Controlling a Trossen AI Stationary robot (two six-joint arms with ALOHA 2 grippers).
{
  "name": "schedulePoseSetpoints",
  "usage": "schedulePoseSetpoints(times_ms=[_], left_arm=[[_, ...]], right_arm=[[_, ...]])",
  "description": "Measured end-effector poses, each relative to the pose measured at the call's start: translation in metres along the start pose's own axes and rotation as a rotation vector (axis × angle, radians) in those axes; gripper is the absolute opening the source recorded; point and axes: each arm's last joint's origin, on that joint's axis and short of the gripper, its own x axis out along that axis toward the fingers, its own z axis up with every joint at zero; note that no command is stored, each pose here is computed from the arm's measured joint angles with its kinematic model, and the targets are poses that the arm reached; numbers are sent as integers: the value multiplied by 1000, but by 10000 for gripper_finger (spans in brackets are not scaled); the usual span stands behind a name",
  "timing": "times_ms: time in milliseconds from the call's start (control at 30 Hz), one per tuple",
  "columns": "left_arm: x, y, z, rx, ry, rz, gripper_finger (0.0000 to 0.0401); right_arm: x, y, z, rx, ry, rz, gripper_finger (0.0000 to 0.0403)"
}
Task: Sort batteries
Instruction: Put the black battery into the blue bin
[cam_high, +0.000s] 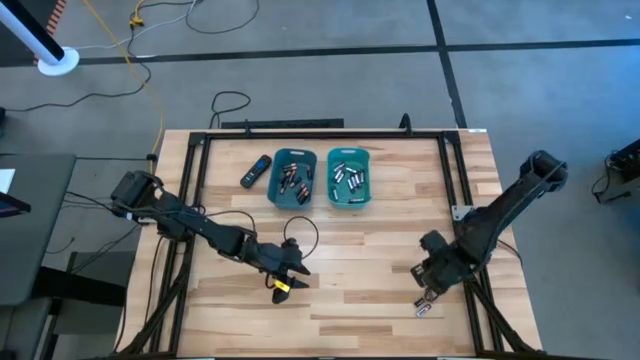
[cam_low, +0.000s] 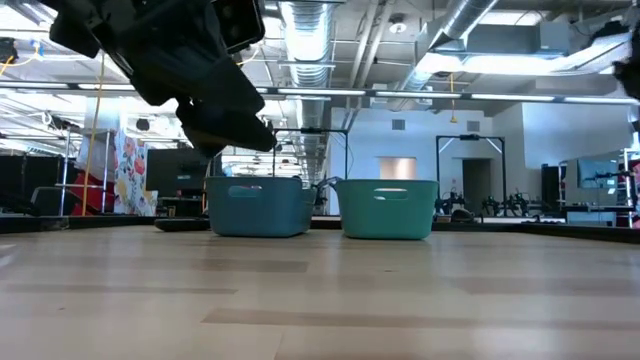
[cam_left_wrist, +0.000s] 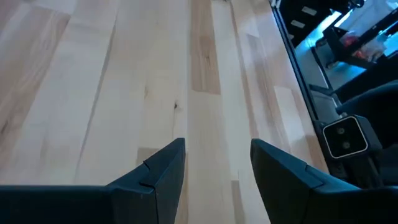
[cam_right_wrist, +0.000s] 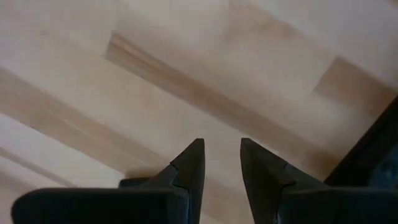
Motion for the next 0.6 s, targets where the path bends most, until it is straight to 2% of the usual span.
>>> schedulePoseSetpoints(times_ms=[300, 600], left_arm=[[0, -10, 4, -6, -62, 10, 177], [0, -11, 5, -15, -73, 6, 177]], right_arm=[[20, 7, -33, 111, 3, -22, 118], [43, 21, -44, 110, 2, -25, 118]])
